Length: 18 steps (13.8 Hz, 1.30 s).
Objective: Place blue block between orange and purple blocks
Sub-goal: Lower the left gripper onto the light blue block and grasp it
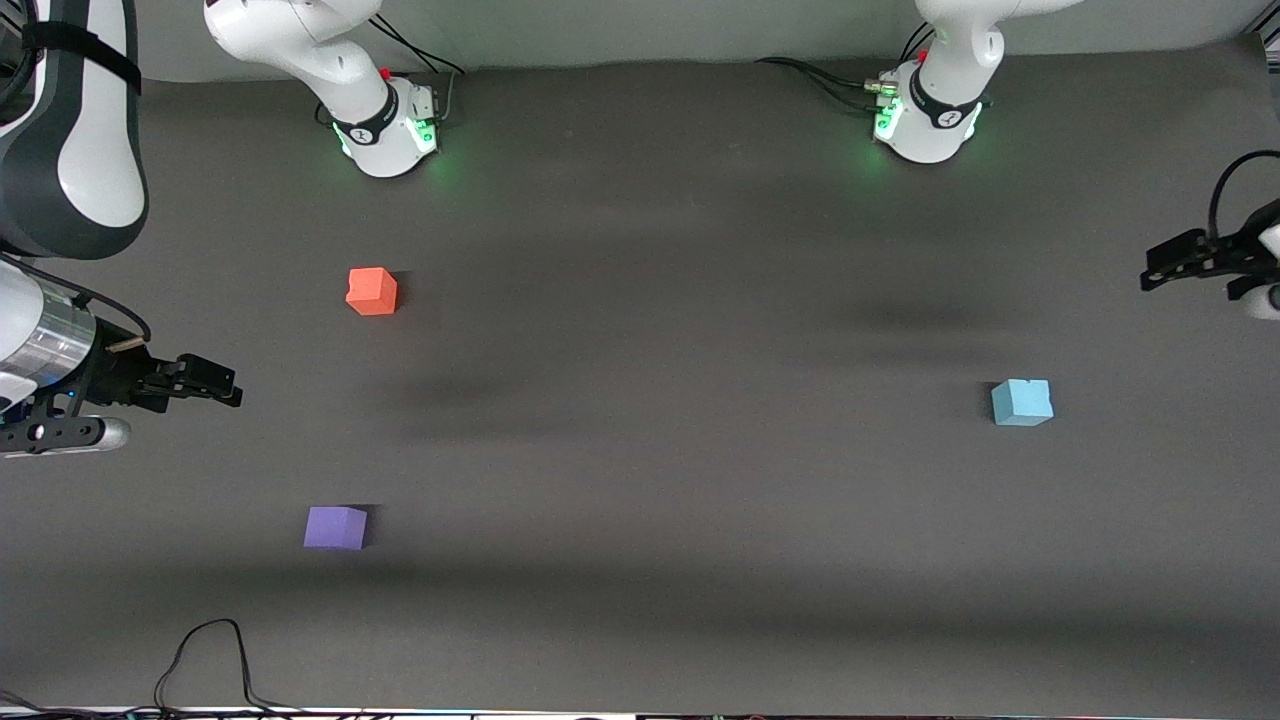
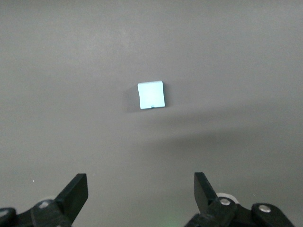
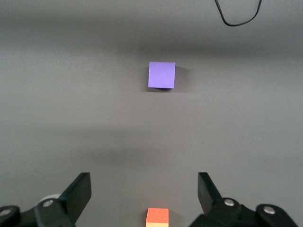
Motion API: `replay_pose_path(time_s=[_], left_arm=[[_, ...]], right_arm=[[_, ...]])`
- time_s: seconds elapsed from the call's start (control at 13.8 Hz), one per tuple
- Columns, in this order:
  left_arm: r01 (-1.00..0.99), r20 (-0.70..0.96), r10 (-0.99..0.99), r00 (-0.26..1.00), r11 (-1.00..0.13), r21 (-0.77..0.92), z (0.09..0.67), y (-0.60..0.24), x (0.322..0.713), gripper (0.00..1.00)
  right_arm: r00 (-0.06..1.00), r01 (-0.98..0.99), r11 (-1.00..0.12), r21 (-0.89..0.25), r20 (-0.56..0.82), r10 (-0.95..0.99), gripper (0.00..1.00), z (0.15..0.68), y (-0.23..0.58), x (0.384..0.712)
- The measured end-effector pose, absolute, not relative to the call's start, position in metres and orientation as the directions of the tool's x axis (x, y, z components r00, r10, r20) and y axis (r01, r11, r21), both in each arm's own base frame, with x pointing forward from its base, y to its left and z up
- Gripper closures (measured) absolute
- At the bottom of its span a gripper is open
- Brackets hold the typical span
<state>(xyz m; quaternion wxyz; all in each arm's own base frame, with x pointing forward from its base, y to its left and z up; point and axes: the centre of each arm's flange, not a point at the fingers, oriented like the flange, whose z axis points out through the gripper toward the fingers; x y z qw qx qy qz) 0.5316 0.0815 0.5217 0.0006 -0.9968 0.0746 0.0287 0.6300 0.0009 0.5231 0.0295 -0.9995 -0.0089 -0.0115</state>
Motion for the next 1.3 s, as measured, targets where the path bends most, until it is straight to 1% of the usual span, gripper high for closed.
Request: replay_pose_path(time_s=[0.65,1.3], left_arm=[[-0.182,0.001,-0.182,0.983,-0.983,-0.023,0.356,0.071,0.548,0.0],[-0.192,0.067,-0.195,0.979,-0.98,-0.044,0.248,0.069,0.549,0.0]], right_arm=[[0.999,0.023,-0.998,-0.059,0.025,0.021,0.0,0.523,0.002,0.63],[0.999,0.03,-0.998,-0.059,0.025,0.028,0.0,0.523,0.006,0.63]])
